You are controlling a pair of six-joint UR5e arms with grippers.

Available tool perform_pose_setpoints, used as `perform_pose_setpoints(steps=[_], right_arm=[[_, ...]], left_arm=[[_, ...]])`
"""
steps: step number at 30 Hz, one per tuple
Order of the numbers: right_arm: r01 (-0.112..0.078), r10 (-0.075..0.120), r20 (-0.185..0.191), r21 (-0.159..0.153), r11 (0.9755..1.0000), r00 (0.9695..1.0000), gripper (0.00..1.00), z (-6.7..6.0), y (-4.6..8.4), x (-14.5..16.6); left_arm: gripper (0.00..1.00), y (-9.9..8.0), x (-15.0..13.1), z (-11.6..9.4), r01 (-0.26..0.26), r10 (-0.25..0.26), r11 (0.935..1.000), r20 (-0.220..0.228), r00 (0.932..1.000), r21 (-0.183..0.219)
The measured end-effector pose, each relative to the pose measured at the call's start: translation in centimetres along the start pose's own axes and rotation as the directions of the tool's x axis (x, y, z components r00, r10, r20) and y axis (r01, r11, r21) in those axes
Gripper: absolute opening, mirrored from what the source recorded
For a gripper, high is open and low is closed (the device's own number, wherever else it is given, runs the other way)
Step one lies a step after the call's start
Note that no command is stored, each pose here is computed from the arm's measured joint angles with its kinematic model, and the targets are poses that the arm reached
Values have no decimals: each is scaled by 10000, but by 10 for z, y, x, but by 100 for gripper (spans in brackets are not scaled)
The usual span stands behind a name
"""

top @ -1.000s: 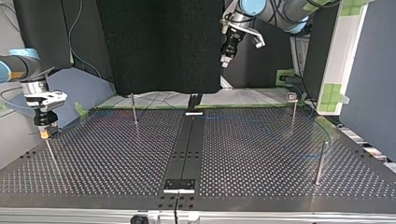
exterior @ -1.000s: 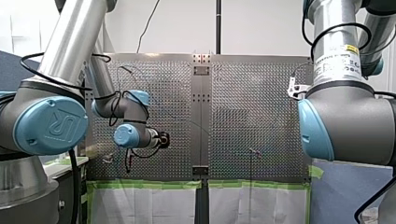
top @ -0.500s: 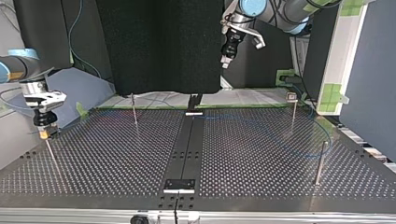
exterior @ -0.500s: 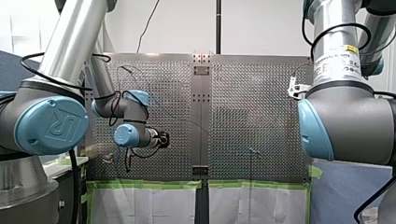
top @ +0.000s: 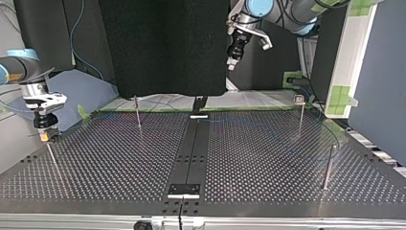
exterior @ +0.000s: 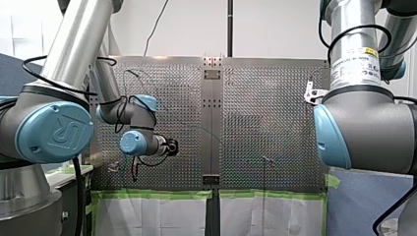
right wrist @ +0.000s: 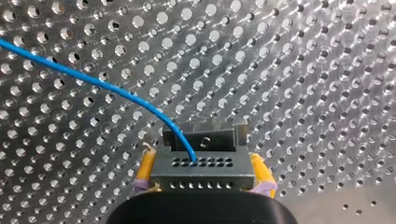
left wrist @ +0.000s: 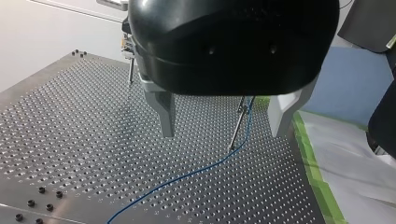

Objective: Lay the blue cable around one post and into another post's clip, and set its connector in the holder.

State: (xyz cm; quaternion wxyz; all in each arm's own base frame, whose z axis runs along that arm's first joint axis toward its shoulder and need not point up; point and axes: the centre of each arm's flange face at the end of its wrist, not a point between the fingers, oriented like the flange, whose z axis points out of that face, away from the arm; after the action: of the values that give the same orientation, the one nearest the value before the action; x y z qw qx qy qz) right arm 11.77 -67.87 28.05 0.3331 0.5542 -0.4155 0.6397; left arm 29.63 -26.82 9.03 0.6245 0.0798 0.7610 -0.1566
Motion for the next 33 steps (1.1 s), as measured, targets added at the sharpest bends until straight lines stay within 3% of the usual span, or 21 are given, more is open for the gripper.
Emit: perform_pose_setpoints(steps=[5, 8, 9, 10, 11, 12, 33], right_arm=[[0, 0, 1, 1, 10000, 10000, 61, 0, 0, 0], [0, 0, 1, 0, 10000, 10000, 67, 0, 0, 0], [0, 0, 1, 2, 10000, 10000, 76, 0, 0, 0], [0, 0, 0, 1, 10000, 10000, 76, 0, 0, 0], [0, 0, 0, 1, 10000, 10000, 96, 0, 0, 0], [0, 0, 0, 1, 10000, 10000, 100, 0, 0, 0], [0, 0, 0, 2, 10000, 10000, 100, 0, 0, 0]], left_arm=[[98, 0, 0, 0, 2, -2, 10000, 1, 10000, -4], [98, 0, 0, 0, 3, -3, 10000, 3, 10000, -7], [98, 0, 0, 0, 3, -3, 10000, 3, 10000, -6], [98, 0, 0, 0, 3, -3, 10000, 2, 10000, -5], [98, 0, 0, 0, 2, -2, 10000, 2, 10000, -5], [98, 0, 0, 0, 3, -3, 10000, 2, 10000, -5], [98, -1, 0, 1, -70, 70, 9999, -51, 10000, 115]])
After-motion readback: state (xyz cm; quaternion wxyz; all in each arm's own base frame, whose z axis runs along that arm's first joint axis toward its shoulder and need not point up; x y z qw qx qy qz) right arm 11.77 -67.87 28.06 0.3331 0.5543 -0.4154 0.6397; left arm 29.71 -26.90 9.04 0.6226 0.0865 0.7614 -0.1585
